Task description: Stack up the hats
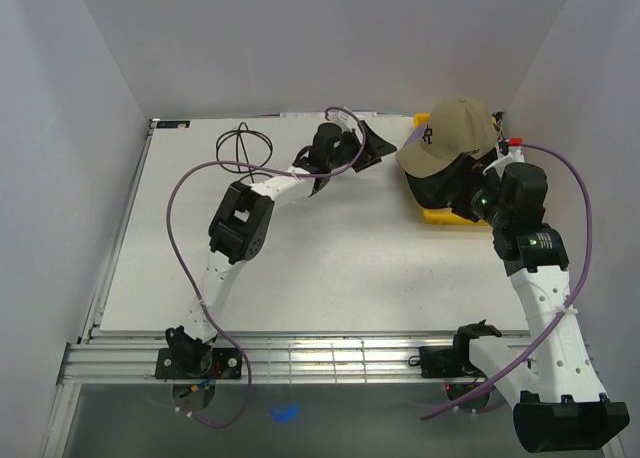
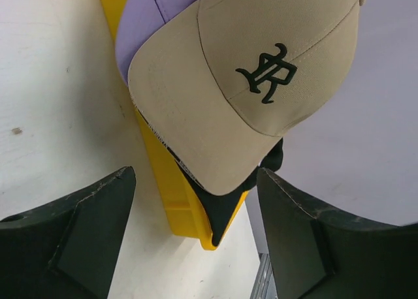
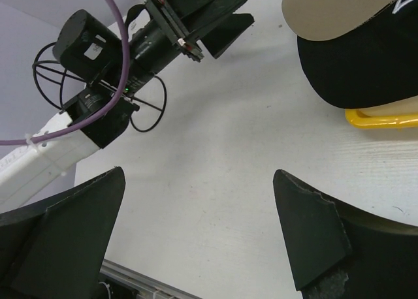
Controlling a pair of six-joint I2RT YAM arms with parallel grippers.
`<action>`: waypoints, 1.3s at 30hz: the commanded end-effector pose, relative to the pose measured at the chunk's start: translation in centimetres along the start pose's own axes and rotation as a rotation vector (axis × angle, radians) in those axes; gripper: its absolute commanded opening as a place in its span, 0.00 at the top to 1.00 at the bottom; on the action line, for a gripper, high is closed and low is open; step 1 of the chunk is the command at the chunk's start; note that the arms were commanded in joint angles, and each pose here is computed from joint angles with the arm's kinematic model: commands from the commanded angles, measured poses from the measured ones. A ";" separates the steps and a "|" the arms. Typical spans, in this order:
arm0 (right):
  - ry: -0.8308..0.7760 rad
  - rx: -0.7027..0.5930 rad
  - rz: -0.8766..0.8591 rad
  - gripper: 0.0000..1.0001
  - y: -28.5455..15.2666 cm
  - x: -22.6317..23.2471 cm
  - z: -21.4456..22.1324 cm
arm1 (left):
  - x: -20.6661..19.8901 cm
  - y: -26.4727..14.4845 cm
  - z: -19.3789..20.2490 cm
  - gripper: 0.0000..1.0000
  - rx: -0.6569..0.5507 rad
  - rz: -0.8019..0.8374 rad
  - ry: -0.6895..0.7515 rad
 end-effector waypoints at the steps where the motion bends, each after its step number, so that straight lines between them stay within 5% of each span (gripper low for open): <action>1: -0.009 -0.035 -0.048 0.00 -0.9 1.6 -1.4 | -2.5 1.1 -0.6 0.16 -0.024 0.080 -0.022; 39: 0.006 -0.009 -0.058 0.00 -0.4 0.9 -0.4 | -0.8 4.9 3.0 0.25 -0.045 0.140 -0.187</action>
Point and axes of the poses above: each gripper's point midway between its finger pads, its own y axis out along the fingers, its own x axis along the line the jaws close on, z = x × y, the point moved 7 cm from there along -y, back along the fingers, and after that the axes turned 5 degrees about y, right-handed, at the moved point
